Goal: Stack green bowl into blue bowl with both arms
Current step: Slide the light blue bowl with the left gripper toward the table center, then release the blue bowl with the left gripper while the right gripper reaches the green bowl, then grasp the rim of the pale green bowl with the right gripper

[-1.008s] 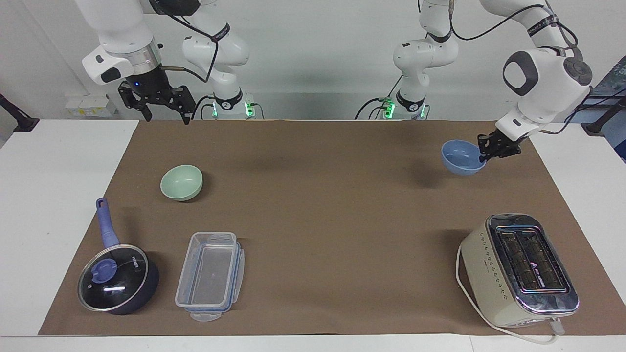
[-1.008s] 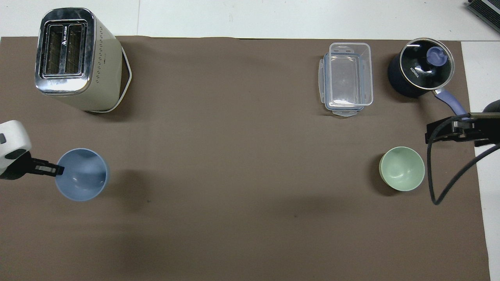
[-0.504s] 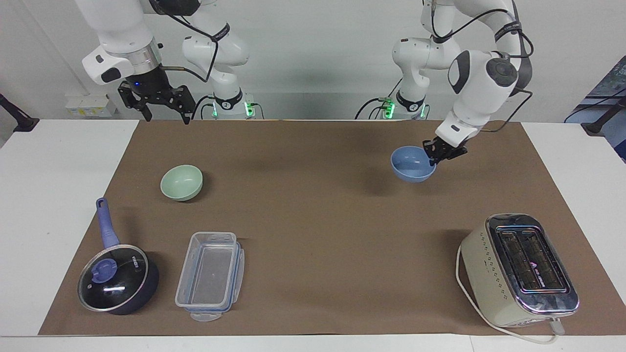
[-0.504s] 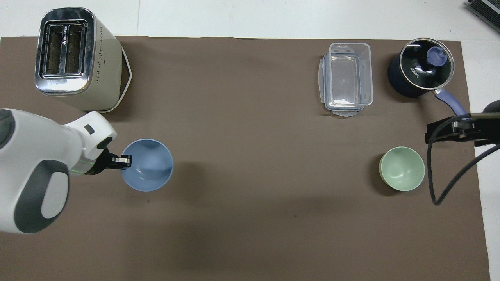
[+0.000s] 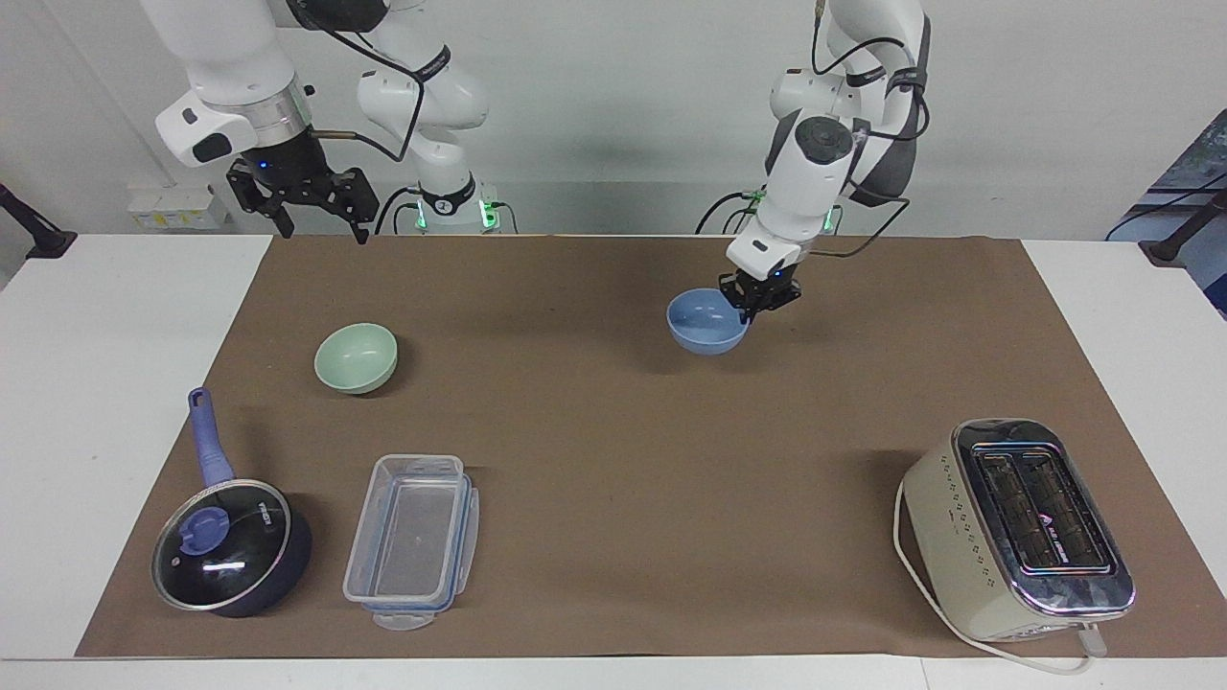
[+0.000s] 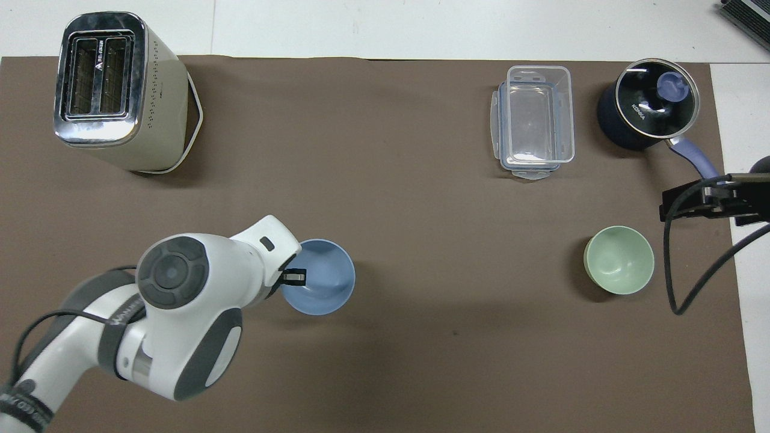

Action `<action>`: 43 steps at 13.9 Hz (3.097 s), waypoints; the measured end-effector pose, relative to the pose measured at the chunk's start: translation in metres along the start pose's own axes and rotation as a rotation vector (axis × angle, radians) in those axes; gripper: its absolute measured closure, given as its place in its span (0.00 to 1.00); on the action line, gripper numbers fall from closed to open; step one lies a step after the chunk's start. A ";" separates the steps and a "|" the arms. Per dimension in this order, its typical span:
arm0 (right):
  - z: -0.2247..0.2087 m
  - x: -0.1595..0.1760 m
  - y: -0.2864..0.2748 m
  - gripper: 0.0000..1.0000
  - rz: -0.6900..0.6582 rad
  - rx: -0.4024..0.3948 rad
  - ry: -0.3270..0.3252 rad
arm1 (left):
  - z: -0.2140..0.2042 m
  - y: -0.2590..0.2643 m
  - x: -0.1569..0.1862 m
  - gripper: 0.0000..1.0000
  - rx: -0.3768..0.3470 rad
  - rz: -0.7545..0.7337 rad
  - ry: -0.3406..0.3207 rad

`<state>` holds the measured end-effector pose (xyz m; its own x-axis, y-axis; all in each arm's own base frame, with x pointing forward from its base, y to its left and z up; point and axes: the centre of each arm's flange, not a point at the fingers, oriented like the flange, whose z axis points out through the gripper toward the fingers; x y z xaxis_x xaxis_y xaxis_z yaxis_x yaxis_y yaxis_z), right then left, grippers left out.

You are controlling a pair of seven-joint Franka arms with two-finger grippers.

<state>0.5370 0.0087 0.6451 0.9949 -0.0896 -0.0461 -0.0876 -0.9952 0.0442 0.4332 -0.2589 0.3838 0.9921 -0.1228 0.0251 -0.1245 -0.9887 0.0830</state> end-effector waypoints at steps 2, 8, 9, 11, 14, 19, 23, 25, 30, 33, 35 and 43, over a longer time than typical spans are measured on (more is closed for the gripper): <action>0.000 0.000 0.003 0.00 0.000 0.000 0.000 | 0.035 0.016 -0.012 0.96 -0.003 0.014 0.016; 0.002 0.006 0.007 0.00 0.004 0.004 0.033 | 0.045 0.026 -0.006 0.56 -0.012 -0.007 0.039; 0.004 0.007 0.008 0.00 0.007 0.004 0.036 | 0.039 0.022 0.001 0.42 -0.009 -0.021 0.030; 0.011 0.011 0.014 0.00 0.001 0.005 0.047 | 0.013 0.001 0.026 0.19 -0.005 -0.044 0.020; 0.035 0.020 0.041 0.00 -0.016 0.005 0.060 | -0.027 -0.049 0.063 0.00 -0.005 -0.066 0.031; 0.105 0.032 0.067 0.00 0.003 0.007 0.063 | -0.070 -0.135 0.091 0.00 0.003 -0.042 0.014; 0.190 0.034 0.091 0.00 0.010 0.013 0.046 | -0.111 -0.192 0.101 0.00 0.004 -0.012 -0.010; 0.229 0.032 0.103 0.00 0.006 0.016 0.059 | -0.129 -0.216 0.102 0.00 0.004 0.002 -0.015; 0.294 0.026 0.127 0.00 0.004 0.030 0.024 | -0.149 -0.251 0.101 0.00 0.063 0.061 -0.029; 0.320 0.017 0.122 0.00 -0.004 0.033 0.019 | -0.163 -0.270 0.098 0.00 0.062 0.064 -0.039; 0.329 0.012 0.121 0.00 -0.010 0.035 0.011 | -0.179 -0.269 0.098 0.00 0.061 0.064 -0.044; 0.331 0.010 0.119 0.60 -0.014 0.047 0.008 | -0.240 -0.230 0.097 0.00 0.061 0.067 -0.047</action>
<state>0.5200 -0.1243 0.3197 0.9964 -0.0756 -0.0389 -0.0758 -0.9971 -0.0035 0.5549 -0.0232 0.6062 0.9814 -0.1910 -0.0185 -0.1906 -0.9814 0.0217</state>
